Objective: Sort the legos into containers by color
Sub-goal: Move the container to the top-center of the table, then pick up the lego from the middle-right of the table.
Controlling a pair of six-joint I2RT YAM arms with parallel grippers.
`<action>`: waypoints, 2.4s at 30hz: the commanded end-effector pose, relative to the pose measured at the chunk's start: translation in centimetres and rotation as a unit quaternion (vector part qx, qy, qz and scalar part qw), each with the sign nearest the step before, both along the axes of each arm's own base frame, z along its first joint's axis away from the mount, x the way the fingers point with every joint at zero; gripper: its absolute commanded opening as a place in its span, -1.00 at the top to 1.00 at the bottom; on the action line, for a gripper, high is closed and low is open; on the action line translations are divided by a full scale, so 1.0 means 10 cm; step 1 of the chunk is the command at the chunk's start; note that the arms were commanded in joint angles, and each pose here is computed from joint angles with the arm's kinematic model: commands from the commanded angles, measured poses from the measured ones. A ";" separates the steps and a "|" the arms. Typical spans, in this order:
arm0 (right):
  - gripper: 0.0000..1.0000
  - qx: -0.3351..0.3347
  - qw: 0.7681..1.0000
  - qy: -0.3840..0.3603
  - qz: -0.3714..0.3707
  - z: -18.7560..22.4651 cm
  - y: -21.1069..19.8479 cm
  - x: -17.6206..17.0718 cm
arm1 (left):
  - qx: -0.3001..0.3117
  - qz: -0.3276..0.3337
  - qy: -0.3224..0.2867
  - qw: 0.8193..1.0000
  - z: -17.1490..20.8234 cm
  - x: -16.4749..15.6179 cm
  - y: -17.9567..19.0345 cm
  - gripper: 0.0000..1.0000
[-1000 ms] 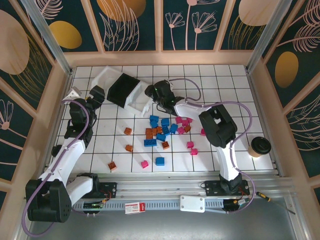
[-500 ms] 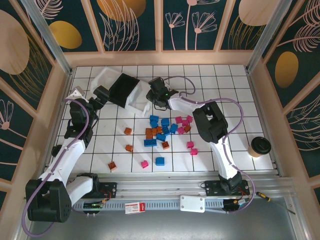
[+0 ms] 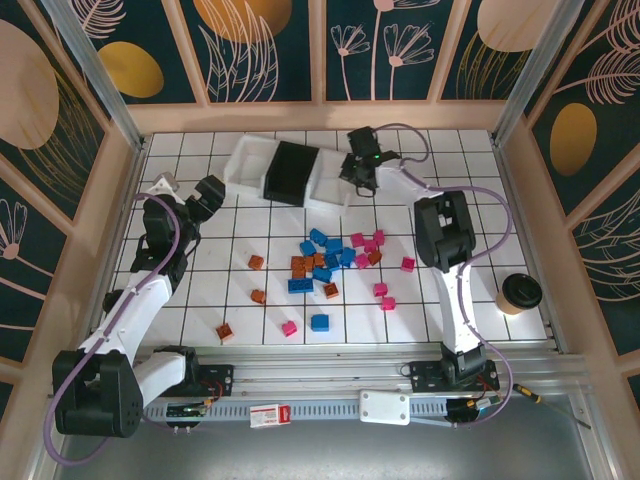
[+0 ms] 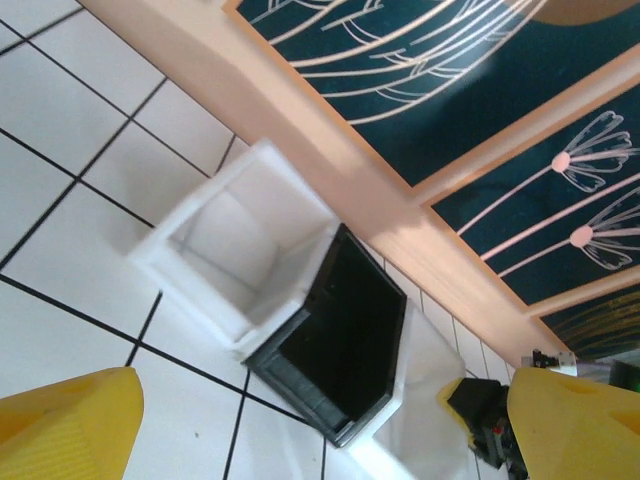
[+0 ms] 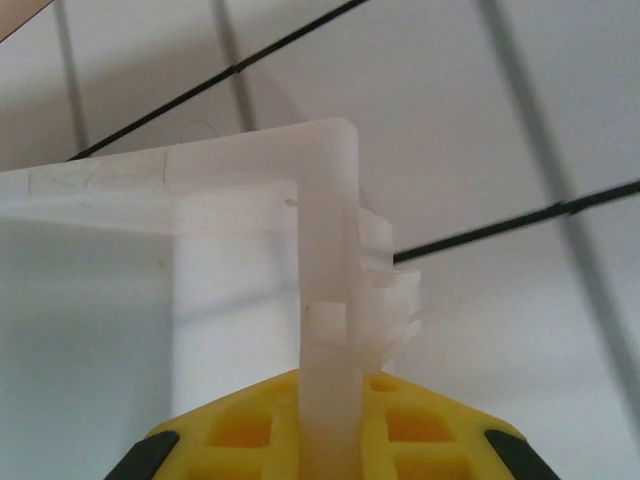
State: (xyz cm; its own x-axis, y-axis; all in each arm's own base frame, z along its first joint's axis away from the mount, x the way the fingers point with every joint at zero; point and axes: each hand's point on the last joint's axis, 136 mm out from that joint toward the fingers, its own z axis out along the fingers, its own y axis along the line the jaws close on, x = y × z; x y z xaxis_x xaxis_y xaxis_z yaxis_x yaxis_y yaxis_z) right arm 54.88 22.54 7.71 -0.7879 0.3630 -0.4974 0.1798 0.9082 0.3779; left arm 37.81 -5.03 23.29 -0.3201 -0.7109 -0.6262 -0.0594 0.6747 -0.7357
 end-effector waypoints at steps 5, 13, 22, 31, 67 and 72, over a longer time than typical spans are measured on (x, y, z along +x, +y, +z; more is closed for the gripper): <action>1.00 -0.072 0.992 -0.024 0.099 0.38 -0.57 0.10 | 0.007 -0.042 -0.014 0.999 0.18 -0.01 -0.20 -0.87; 1.00 -0.095 0.979 -0.013 0.182 0.36 -0.76 -0.01 | 0.016 -0.068 0.000 0.998 0.08 -0.06 -0.37 -0.87; 1.00 -0.083 0.981 -0.017 0.176 0.39 -0.78 -0.06 | 0.020 -0.074 0.007 0.997 0.01 -0.09 -0.42 -0.87; 0.78 -0.079 0.987 -0.009 0.140 0.25 -0.82 -0.18 | 0.022 -0.078 0.011 0.997 -0.04 -0.10 -0.44 -0.88; -0.22 -0.099 0.990 0.060 -0.084 -0.40 -1.43 -2.49 | -0.016 -0.122 0.105 0.987 -0.74 -0.47 -0.62 -0.98; -0.01 -0.092 0.991 0.068 -0.067 -0.48 -1.37 -2.48 | -0.014 -0.121 0.108 0.987 -0.78 -0.50 -0.61 -0.98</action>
State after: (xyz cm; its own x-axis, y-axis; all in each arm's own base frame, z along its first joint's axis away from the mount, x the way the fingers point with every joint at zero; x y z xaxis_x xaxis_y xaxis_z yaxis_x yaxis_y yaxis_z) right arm 29.22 8.29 2.71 -0.8095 0.3779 -0.4493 0.3508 0.9250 0.1458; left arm 33.17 -10.71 15.70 -0.5889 -0.6182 -0.5206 -0.0626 0.6771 -0.7333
